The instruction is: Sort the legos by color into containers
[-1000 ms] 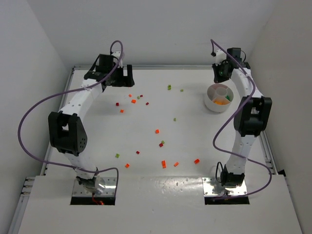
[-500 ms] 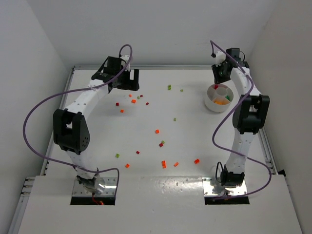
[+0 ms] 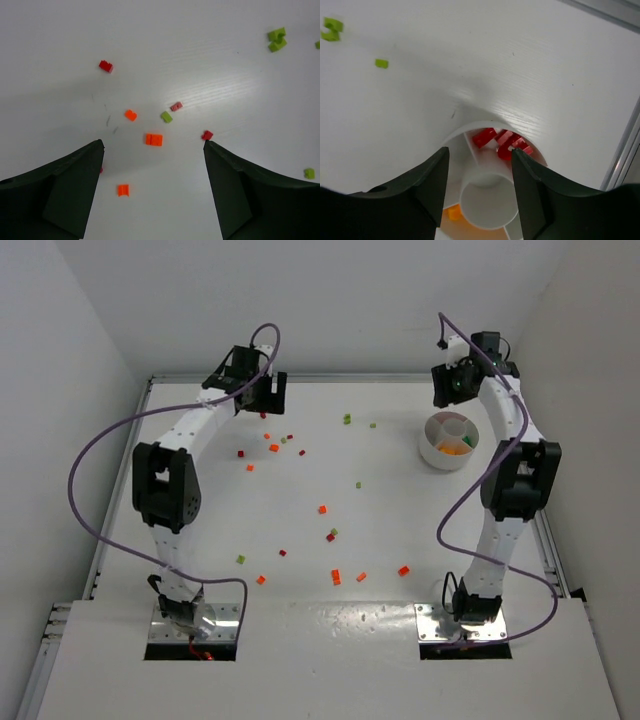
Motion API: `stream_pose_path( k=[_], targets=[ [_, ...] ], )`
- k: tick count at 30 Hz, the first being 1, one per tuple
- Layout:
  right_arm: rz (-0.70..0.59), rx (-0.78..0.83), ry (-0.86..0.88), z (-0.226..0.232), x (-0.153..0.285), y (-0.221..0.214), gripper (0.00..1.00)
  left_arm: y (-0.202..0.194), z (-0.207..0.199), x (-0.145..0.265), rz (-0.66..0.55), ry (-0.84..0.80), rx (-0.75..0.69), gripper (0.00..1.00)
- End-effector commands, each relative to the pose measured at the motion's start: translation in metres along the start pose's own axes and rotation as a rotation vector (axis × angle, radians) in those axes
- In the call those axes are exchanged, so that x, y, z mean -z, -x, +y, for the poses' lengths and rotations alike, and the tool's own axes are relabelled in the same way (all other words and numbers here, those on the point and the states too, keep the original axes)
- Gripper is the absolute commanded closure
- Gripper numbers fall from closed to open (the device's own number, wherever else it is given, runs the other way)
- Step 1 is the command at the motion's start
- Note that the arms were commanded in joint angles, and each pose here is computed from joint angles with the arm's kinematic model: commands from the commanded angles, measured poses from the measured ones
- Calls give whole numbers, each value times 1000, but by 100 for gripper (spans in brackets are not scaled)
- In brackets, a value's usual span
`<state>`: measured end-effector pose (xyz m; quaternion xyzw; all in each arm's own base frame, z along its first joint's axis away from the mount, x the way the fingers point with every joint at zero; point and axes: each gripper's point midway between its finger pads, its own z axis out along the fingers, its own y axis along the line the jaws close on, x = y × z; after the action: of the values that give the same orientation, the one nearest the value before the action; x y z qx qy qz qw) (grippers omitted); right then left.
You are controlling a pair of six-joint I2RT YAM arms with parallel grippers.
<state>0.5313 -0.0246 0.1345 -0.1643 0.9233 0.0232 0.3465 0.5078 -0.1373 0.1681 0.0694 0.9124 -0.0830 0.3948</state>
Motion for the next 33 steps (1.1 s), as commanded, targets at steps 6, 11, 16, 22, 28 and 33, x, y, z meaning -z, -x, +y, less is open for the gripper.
stream_pose_path(
  k=[6, 11, 16, 22, 28, 33],
  targets=[
    [-337, -5, -19, 17, 106, 71, 36, 3, 49, -68, 39, 174, 71, 25],
    [-320, -112, -52, 15, 110, 62, 23, -8, 56, -95, 58, 219, 121, 27],
    [-341, -123, -66, 16, 118, 62, 16, -17, 60, -116, 67, 235, 132, 28],
    [-336, -125, -65, 16, 117, 63, 17, -34, 67, -134, 102, 238, 138, 35],
    [-331, -128, -83, 12, 117, 62, 23, -49, 73, -151, 128, 239, 154, 45],
    [-313, -133, -78, 13, 112, 57, 25, -68, 77, -170, 160, 254, 160, 46]
  ],
)
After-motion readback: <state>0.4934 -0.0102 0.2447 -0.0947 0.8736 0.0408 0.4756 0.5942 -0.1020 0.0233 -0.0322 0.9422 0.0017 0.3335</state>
